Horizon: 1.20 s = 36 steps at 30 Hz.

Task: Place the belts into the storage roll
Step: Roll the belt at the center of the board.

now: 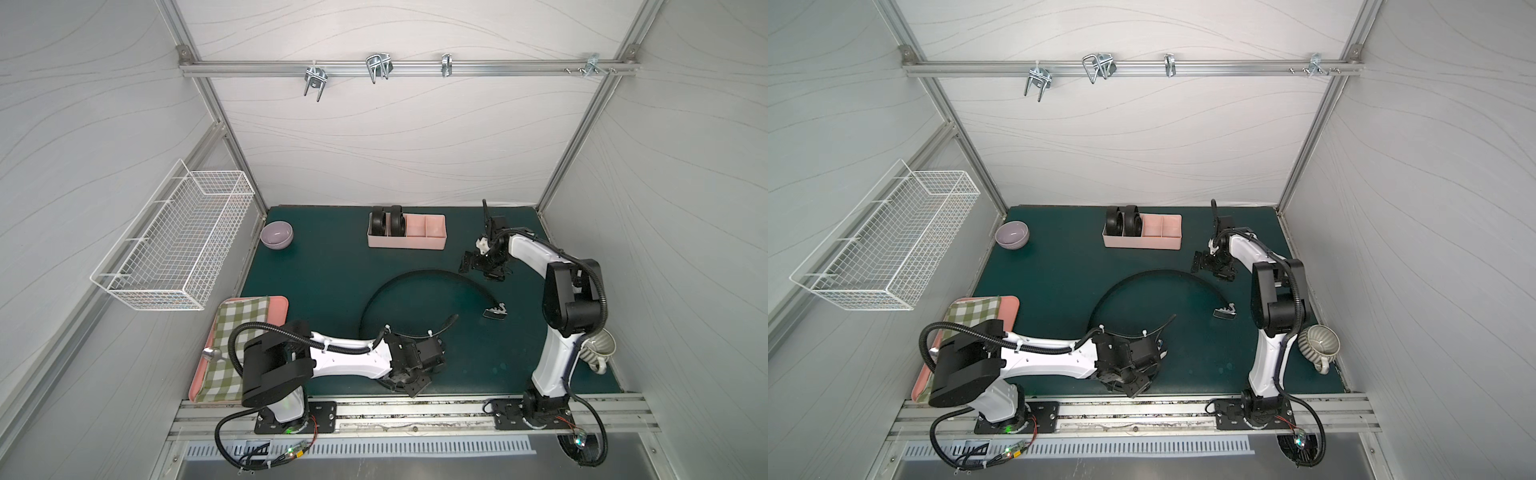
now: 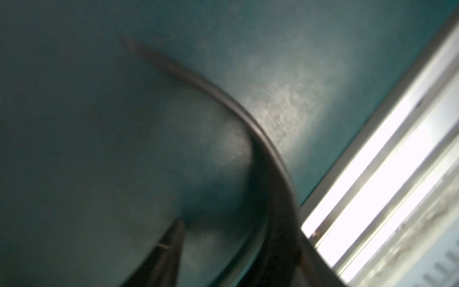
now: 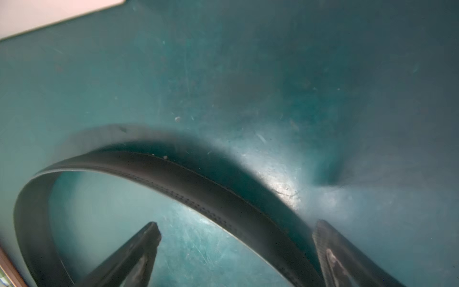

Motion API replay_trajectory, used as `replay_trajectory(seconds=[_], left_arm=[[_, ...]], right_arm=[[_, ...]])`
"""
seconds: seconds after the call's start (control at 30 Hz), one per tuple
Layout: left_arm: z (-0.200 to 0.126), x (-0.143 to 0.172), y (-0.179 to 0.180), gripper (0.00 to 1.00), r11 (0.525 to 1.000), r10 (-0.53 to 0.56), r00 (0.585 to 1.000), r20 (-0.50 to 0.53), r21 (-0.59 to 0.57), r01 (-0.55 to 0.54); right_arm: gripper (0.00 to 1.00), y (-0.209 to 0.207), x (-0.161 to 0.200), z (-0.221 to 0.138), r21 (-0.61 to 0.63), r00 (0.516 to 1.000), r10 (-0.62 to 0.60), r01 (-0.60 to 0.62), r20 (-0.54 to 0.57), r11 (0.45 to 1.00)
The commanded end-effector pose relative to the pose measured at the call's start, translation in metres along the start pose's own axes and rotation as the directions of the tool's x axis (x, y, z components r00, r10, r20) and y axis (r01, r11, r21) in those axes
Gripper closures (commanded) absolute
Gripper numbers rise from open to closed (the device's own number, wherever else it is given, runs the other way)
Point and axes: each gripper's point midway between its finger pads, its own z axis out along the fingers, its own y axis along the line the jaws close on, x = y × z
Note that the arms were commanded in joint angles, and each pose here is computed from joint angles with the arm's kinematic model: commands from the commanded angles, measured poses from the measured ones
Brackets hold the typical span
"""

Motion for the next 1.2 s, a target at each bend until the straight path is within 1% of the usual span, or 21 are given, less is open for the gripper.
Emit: replay_trajectory(seconds=[0.0,0.03,0.07,0.13,0.23,0.3,0.37,0.43,0.47,0.57,0.67,0.73,0.77,0.83,0.87,0.93,0.97,1.0,1.07,1.13,1.17], left_arm=[[0.001,-0.020,0.016,0.77,0.996,-0.081,0.996,0.036,-0.030,0.082],[0.003,-0.020,0.024,0.86,0.993,-0.108,0.994,0.034,-0.049,0.110],[0.003,-0.022,0.032,0.92,0.988,-0.138,0.990,0.035,-0.071,0.141],[0.000,-0.028,0.045,0.96,0.976,-0.190,0.981,0.051,-0.096,0.194],[-0.011,-0.041,0.074,0.97,0.936,-0.301,0.948,0.106,-0.158,0.315],[-0.018,-0.052,0.093,0.97,0.895,-0.394,0.908,0.144,-0.166,0.414],[-0.020,-0.064,0.112,0.97,0.835,-0.508,0.844,0.170,-0.140,0.531],[-0.021,-0.078,0.125,1.00,0.789,-0.581,0.792,0.189,-0.110,0.604],[-0.020,-0.085,0.131,1.00,0.766,-0.611,0.767,0.195,-0.099,0.636],[-0.011,-0.106,0.134,1.00,0.726,-0.670,0.723,0.170,-0.053,0.685],[-0.003,-0.119,0.131,1.00,0.701,-0.701,0.696,0.156,-0.035,0.713],[0.002,-0.122,0.128,1.00,0.681,-0.724,0.673,0.149,-0.001,0.732],[0.003,-0.123,0.126,0.98,0.677,-0.730,0.668,0.145,0.016,0.736],[0.006,-0.123,0.121,0.84,0.680,-0.730,0.671,0.132,0.041,0.732],[0.005,-0.126,0.116,0.70,0.694,-0.719,0.683,0.130,0.074,0.716],[-0.007,-0.130,0.110,0.49,0.726,-0.687,0.710,0.153,0.117,0.678],[-0.018,-0.135,0.107,0.39,0.754,-0.657,0.731,0.183,0.146,0.641],[-0.032,-0.139,0.105,0.33,0.779,-0.627,0.748,0.218,0.163,0.605],[-0.064,-0.140,0.112,0.19,0.838,-0.543,0.782,0.306,0.130,0.531],[-0.094,-0.143,0.119,0.12,0.900,-0.423,0.822,0.383,0.072,0.429],[-0.104,-0.145,0.116,0.10,0.944,-0.316,0.859,0.404,0.047,0.326]], right_arm=[[0.01,-0.003,0.008,0.010,-0.012,0.999,-0.018,0.018,-0.048,1.000],[0.01,-0.001,0.012,0.012,-0.029,0.998,-0.018,0.017,-0.059,0.999],[0.02,0.002,0.016,0.015,-0.046,0.997,-0.020,0.017,-0.072,0.999],[0.05,0.007,0.025,0.019,-0.070,0.995,-0.031,0.025,-0.094,0.997],[0.10,0.007,0.042,0.026,-0.044,0.991,-0.046,0.041,-0.125,0.998],[0.21,0.003,0.051,0.031,-0.028,0.988,-0.044,0.040,-0.149,0.999],[0.43,0.000,0.060,0.031,-0.013,0.987,-0.037,0.035,-0.159,0.999],[0.57,0.003,0.068,0.026,-0.012,0.987,-0.033,0.032,-0.156,0.999],[0.62,0.008,0.074,0.021,-0.015,0.988,-0.034,0.032,-0.149,0.999],[0.66,0.030,0.103,0.011,-0.032,0.987,-0.041,0.036,-0.157,0.999],[0.70,0.053,0.136,0.006,-0.110,0.984,0.013,-0.033,-0.176,0.993],[0.70,0.060,0.148,0.003,-0.133,0.985,0.026,-0.049,-0.171,0.990],[0.70,0.060,0.150,0.001,-0.135,0.985,0.031,-0.054,-0.168,0.989],[0.70,0.055,0.147,-0.001,-0.127,0.986,0.033,-0.054,-0.164,0.990],[0.70,0.053,0.144,-0.001,-0.123,0.985,0.035,-0.056,-0.168,0.991],[0.69,0.049,0.138,-0.004,-0.115,0.986,0.026,-0.045,-0.163,0.992],[0.69,0.047,0.133,-0.005,-0.106,0.988,0.019,-0.036,-0.152,0.994],[0.68,0.046,0.129,-0.007,-0.103,0.990,0.016,-0.031,-0.143,0.994],[0.68,0.045,0.124,-0.008,-0.104,0.991,0.011,-0.025,-0.137,0.994],[0.69,0.044,0.120,-0.009,-0.100,0.991,0.002,-0.015,-0.131,0.995],[0.69,0.044,0.118,-0.009,-0.098,0.992,-0.007,-0.006,-0.127,0.995]])
